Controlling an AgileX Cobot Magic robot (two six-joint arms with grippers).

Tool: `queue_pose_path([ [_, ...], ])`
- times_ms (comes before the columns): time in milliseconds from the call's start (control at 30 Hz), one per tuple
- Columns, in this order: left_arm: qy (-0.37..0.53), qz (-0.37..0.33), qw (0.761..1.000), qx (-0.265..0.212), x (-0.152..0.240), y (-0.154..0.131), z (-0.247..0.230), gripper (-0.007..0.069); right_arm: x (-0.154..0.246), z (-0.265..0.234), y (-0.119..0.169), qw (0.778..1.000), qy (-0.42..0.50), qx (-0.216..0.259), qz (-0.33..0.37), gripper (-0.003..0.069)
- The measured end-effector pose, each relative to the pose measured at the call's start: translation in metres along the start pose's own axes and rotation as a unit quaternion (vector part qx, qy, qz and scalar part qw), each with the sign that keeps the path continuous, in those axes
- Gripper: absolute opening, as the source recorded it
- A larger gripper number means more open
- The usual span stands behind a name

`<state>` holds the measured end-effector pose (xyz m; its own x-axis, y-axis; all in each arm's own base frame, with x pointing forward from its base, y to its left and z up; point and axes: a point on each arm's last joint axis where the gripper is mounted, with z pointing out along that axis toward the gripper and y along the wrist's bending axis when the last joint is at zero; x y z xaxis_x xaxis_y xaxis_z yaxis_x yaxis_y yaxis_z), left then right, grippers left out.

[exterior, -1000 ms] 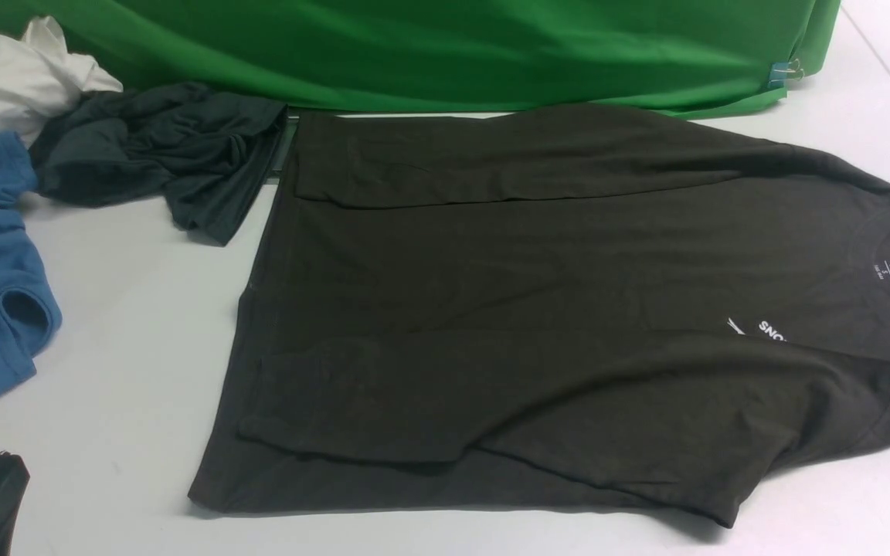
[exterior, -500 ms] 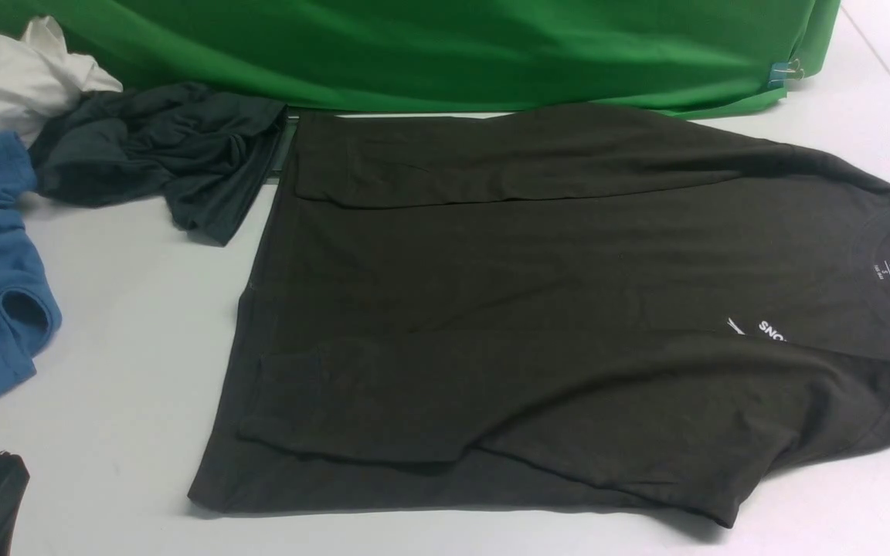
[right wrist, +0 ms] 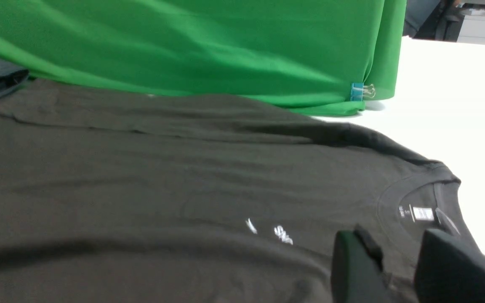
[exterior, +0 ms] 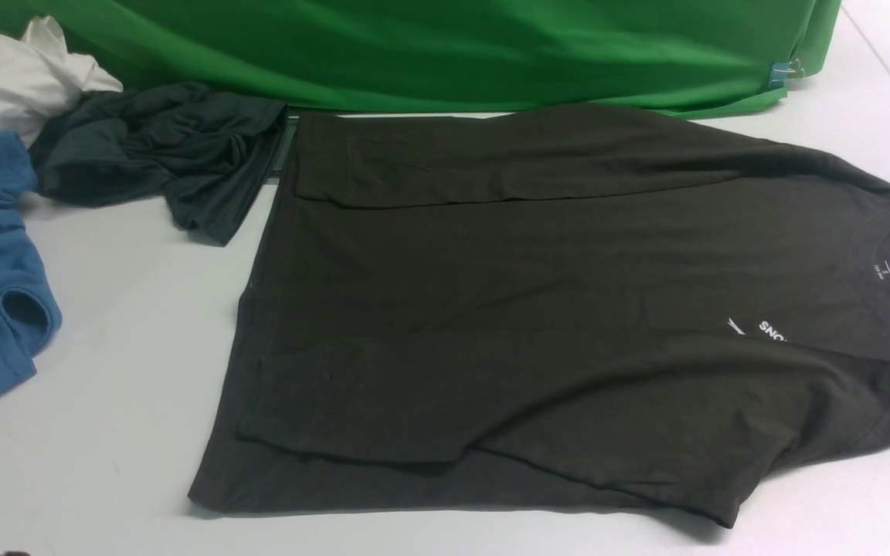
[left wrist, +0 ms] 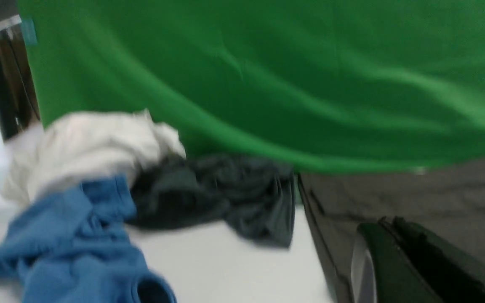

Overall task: Fold a long-sleeved shirt on a white desktop.
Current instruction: 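Grasp the left edge of the dark T-shirt lying flat on the table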

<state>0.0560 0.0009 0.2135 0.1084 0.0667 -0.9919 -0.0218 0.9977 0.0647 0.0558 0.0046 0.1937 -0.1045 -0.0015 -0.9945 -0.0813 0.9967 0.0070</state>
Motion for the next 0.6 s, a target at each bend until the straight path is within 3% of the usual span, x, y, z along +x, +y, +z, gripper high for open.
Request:
queue_pose_path([
  [133,-0.011,0.015,1.000,-0.001,-0.002,0.000,0.000,0.0021,-0.016,-0.001,0.000,0.994,-0.085,-0.007,0.069,0.0242],
  [267,-0.011,0.066,0.998,0.001,-0.002,0.000,0.000,0.0021,-0.027,-0.004,0.000,0.985,-0.151,-0.014,0.087,0.0242],
  [400,-0.011,0.135,0.991,0.003,-0.002,-0.001,0.000,0.0021,-0.045,-0.012,0.000,0.959,-0.255,-0.034,0.121,0.0242],
  [600,-0.014,0.153,0.988,0.004,-0.002,-0.001,0.000,0.0021,-0.052,-0.016,0.000,0.940,-0.295,-0.053,0.161,0.0242],
])
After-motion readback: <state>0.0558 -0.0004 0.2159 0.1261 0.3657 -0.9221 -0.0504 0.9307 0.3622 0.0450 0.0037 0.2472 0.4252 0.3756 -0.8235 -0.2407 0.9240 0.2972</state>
